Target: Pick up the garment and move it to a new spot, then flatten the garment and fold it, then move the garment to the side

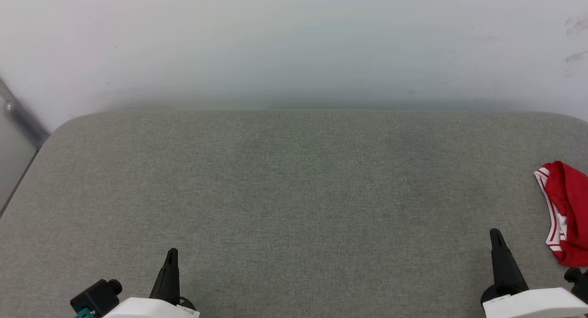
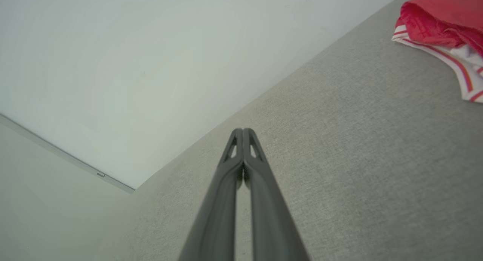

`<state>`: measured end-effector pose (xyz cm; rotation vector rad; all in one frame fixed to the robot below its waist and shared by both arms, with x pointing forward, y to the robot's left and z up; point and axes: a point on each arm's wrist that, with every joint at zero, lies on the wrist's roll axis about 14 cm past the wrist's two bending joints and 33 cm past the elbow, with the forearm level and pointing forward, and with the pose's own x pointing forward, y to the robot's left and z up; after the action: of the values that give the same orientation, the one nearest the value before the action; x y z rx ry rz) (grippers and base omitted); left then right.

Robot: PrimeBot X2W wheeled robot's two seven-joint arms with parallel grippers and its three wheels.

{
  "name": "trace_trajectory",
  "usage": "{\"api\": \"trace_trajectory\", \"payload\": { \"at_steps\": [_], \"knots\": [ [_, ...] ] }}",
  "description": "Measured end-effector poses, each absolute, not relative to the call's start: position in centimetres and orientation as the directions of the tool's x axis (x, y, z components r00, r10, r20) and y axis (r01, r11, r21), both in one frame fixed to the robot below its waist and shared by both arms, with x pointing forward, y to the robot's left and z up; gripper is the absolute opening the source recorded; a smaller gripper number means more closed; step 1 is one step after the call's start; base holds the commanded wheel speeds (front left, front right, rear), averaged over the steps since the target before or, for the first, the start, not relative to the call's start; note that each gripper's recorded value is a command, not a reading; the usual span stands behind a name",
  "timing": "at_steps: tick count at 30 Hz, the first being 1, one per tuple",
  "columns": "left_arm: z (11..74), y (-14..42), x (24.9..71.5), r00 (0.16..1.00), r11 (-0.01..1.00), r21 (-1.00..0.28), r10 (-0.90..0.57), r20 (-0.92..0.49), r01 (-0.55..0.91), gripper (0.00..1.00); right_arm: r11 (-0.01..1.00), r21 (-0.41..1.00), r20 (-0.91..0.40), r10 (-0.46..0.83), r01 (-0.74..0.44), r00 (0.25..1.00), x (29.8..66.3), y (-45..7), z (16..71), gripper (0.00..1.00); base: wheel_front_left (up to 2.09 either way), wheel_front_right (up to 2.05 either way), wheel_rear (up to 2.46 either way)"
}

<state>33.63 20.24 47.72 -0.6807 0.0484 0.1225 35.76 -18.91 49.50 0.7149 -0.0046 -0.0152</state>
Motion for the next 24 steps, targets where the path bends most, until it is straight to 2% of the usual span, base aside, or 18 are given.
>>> {"api": "trace_trajectory", "payload": {
  "at_steps": [24],
  "knots": [
    [48.1,20.4,35.3,0.993,0.533,-0.837,0.071,-0.097,-0.120,0.00,0.522,0.852,-0.031,-0.022,0.038,0.999,36.8,-19.3,49.4,0.00,0.00,0.00,0.00]
  ]
}}
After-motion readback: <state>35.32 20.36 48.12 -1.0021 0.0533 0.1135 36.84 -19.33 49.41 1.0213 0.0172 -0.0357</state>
